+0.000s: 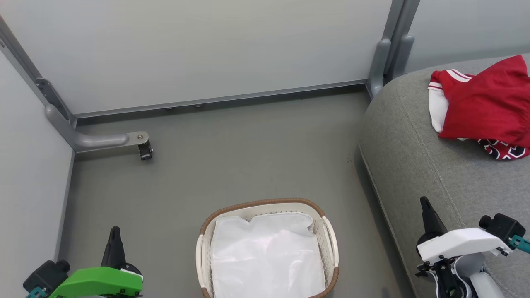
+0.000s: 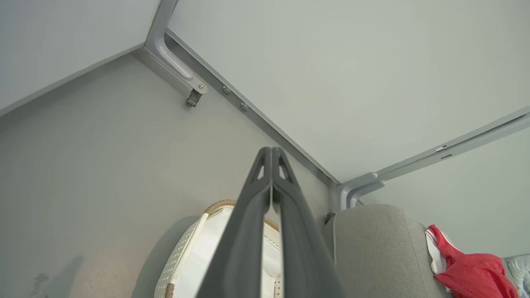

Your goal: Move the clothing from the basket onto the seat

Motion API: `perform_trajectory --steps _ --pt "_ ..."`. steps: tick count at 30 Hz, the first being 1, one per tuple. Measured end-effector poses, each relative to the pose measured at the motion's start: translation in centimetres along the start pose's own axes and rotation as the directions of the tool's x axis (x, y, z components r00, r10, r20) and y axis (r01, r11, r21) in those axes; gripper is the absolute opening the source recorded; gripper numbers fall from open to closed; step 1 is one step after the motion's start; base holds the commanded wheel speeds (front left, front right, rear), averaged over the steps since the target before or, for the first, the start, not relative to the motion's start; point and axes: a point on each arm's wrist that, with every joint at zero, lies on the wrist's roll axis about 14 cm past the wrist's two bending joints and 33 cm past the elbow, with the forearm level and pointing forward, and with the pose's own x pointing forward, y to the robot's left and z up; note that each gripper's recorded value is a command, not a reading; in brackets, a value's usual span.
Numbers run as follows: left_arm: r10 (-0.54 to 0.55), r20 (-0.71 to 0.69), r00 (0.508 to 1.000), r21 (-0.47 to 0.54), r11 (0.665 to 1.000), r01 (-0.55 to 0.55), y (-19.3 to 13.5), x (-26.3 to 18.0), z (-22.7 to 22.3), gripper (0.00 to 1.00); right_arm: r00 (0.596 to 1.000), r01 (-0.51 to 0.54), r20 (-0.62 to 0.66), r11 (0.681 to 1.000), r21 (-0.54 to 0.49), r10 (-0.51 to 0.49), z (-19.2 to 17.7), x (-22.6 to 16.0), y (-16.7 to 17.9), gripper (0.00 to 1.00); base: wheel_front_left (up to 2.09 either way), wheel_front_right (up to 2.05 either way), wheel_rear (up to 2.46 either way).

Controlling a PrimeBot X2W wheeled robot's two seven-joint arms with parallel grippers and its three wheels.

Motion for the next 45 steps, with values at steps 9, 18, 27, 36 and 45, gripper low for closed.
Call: perform_trajectory --steps 9,18,27,36,45 --pt "-0.012 0.003 1.000 -0.109 0.994 0.012 -0.5 0.2 0.5 0.00 1.000 -0.001 0.007 0.994 0.108 0.001 0.4 0.0 0.1 0.00 0.00 0.00 0.00" --pt "-0.029 0.010 1.000 -0.209 0.977 0.030 -1.0 0.4 1.0 0.00 1.000 -0.011 0.014 0.979 0.204 0.008 0.9 0.0 0.4 0.00 0.00 0.00 0.00" --pt "-0.044 0.015 0.999 -0.303 0.952 0.046 -1.4 0.6 1.5 0.00 1.000 -0.022 0.017 0.956 0.291 0.017 1.2 0.0 0.7 0.00 0.00 0.00 0.00" --pt "-0.068 0.022 0.997 -0.381 0.922 0.071 -2.0 0.7 1.9 0.00 0.999 -0.035 0.023 0.929 0.368 0.028 1.6 -0.1 0.9 0.00 0.00 0.00 0.00" --pt "-0.092 0.034 0.995 -0.458 0.883 0.097 -2.7 0.8 2.5 0.00 0.999 -0.049 0.030 0.894 0.445 0.040 2.0 -0.2 1.1 0.00 0.00 0.00 0.00"
